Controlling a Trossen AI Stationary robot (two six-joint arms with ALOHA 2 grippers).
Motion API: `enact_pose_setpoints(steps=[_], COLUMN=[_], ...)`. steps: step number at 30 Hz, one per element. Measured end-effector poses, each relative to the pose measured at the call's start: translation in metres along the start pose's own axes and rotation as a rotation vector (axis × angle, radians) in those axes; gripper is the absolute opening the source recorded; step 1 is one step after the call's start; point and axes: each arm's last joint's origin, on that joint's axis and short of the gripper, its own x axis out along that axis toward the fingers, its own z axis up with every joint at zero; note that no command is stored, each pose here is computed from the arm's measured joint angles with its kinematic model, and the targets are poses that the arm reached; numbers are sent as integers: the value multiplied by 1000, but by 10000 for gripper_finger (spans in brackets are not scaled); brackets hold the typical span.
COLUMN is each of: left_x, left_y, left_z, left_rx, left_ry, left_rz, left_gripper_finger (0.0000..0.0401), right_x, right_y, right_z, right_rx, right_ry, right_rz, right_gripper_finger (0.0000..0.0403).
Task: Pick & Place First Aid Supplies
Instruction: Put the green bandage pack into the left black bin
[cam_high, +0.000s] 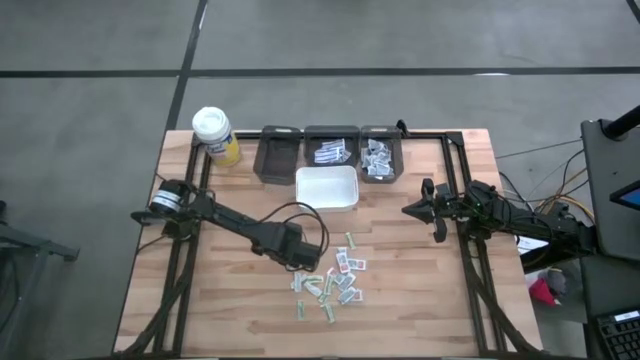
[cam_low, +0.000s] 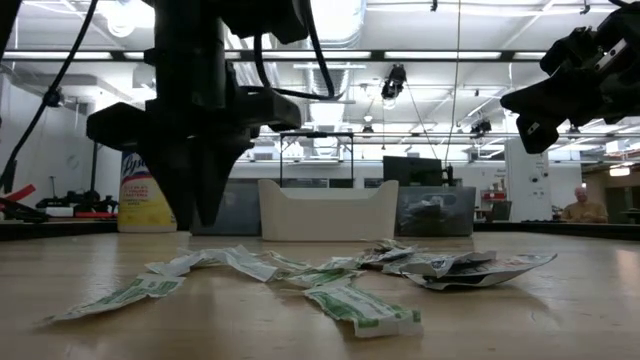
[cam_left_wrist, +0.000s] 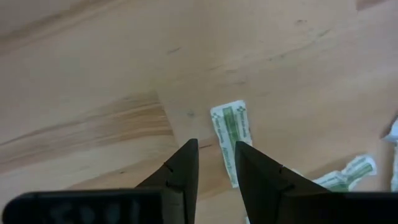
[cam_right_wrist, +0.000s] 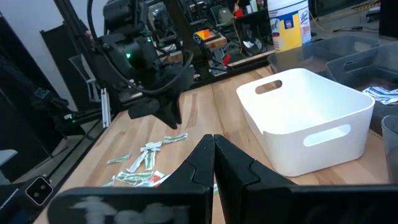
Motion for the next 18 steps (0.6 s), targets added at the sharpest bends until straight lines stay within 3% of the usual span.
enact_pose_setpoints(steps=[12, 18], left_x=[11, 21], left_y=[-4, 5], left_z=[-1, -3], left_rx=[-3, -20], left_ry=[15, 66], left_rz=[-104, -72], left_gripper_finger=[99, 99], right_x=[0, 0], right_y=[0, 0], right_z=[0, 0], right_rx=[-17, -16], right_ry=[0, 0], right_rz=[0, 0], right_gripper_finger=[8, 8])
